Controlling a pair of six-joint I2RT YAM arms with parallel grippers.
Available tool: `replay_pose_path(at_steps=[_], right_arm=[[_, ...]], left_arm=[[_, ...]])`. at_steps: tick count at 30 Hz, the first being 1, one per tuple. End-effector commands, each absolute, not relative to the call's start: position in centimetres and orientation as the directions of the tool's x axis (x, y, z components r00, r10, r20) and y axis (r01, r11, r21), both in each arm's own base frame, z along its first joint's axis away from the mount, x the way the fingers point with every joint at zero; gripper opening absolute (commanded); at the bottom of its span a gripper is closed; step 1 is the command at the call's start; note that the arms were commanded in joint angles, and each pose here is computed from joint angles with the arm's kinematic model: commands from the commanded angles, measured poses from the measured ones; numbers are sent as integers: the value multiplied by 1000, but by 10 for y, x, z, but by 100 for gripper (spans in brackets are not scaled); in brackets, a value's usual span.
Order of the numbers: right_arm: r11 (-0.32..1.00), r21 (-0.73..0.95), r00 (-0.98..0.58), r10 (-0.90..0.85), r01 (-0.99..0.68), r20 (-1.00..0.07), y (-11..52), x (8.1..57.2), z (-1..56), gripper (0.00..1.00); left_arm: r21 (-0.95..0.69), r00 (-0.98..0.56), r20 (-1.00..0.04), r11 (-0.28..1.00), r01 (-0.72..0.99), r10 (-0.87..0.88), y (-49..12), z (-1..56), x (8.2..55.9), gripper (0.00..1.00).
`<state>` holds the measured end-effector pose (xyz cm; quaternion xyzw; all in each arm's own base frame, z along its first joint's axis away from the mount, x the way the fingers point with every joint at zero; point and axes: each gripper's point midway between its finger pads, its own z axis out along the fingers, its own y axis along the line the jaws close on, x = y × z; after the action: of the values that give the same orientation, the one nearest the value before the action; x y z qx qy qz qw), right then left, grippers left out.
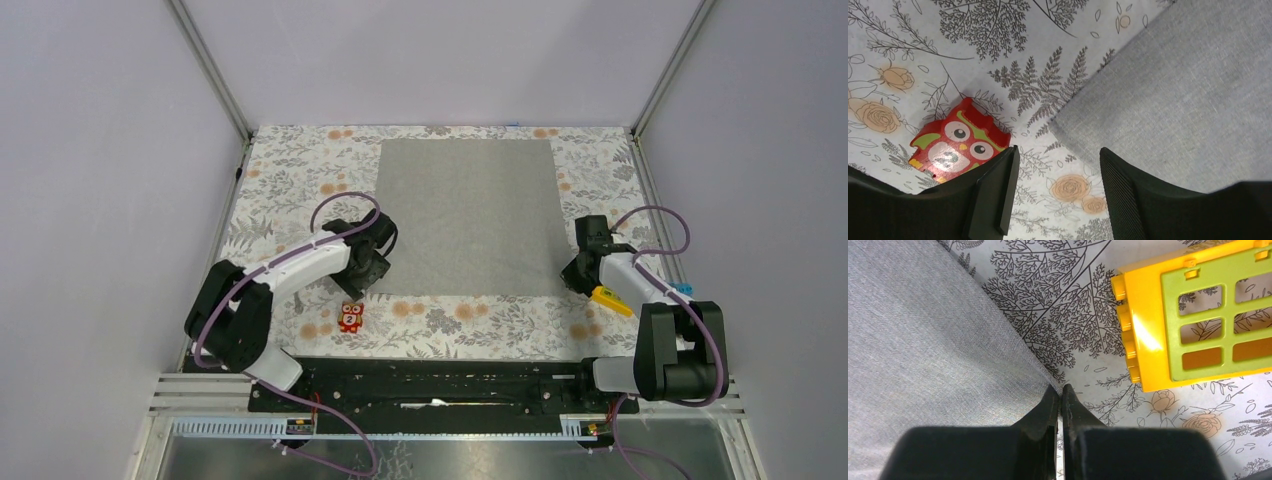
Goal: Fold the napkin into a case and place the utensils inside
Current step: Pick up the flattened napkin from the center of the board.
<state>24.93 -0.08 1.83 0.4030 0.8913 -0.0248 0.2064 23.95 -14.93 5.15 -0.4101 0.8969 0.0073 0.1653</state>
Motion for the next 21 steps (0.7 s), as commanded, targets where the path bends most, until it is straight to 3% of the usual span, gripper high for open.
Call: replay_pose_path(at_steps=[1, 5, 21], right_arm=[[694, 113, -590, 677, 711, -441, -8, 253, 22, 0], [704, 130, -601, 675, 698, -428, -4, 252, 18, 0], [695, 117, -589, 676, 709, -443, -8, 250, 16, 0]], left_arm=[[-183, -551, -346, 631, -754, -759, -154, 54, 261, 64], [-190, -560, -334, 637, -747, -758, -158, 43, 266, 57], [-58, -585, -281, 623, -780, -760, -145, 11, 252, 61]])
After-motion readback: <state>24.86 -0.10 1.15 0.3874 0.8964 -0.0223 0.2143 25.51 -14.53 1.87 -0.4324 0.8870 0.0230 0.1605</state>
